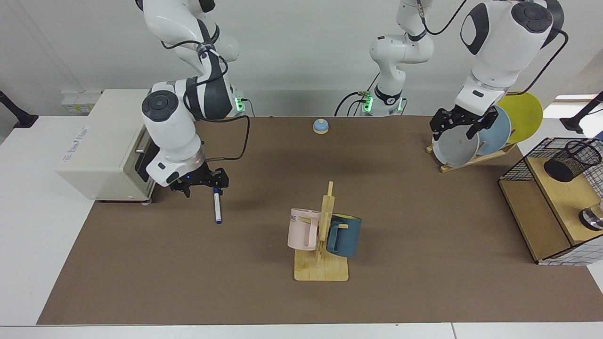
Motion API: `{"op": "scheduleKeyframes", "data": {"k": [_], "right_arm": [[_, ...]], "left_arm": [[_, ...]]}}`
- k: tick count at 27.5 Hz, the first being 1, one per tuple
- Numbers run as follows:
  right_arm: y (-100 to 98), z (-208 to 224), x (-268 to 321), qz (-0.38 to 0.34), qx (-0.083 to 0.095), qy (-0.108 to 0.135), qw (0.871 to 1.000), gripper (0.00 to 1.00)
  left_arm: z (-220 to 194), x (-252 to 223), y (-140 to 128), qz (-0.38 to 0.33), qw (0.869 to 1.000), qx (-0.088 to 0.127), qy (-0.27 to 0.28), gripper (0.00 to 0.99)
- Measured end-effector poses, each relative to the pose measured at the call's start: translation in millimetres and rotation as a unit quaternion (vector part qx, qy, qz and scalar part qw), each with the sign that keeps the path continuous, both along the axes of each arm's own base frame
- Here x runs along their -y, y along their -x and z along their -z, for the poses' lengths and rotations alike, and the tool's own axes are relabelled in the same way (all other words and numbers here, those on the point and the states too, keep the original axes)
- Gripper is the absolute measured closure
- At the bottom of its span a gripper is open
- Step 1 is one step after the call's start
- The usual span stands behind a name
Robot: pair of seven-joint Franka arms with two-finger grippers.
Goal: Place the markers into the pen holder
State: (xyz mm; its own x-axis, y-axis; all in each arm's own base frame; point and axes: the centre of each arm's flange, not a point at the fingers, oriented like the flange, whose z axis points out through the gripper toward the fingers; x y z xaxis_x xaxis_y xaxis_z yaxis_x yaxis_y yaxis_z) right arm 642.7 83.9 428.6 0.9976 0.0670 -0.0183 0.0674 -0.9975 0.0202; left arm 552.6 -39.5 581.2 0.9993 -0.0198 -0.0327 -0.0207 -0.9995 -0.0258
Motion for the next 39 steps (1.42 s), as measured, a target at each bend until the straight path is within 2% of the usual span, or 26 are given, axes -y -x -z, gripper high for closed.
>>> {"op": "scheduleKeyframes", "data": {"k": [7,13,20,26,29,32,39], "right_arm": [[-6.5,58,-9,-0.03,-0.033,0.037,0.998,0.0],[-12.4,92,-15,-0.041,-0.038,0.04,0.998,0.0],[-18.1,111,-12,-0.041,-0.031,0.037,0.998,0.0],[-20.2,124,1,-0.032,-0.033,0.036,0.998,0.01],[-19.4,133,3,-0.032,-0.031,0.034,0.998,0.03],[-17.5,138,3,-0.032,-0.033,0.034,0.998,0.11],[-16.1,140,1,-0.034,-0.035,0.034,0.998,0.15]], "left_arm": [[4,0,1,0.0,1.0,-0.004,0.0,0.0],[5,0,1,0.0,1.0,-0.005,0.0,0.0],[6,0,1,0.0,1.0,-0.006,0.0,0.0],[9,0,1,0.0,1.0,-0.009,0.0,0.0],[9,0,1,0.0,1.0,-0.01,0.0,0.0],[9,0,1,0.0,1.0,-0.01,0.0,0.0],[10,0,1,0.0,1.0,-0.01,0.0,0.0]]}}
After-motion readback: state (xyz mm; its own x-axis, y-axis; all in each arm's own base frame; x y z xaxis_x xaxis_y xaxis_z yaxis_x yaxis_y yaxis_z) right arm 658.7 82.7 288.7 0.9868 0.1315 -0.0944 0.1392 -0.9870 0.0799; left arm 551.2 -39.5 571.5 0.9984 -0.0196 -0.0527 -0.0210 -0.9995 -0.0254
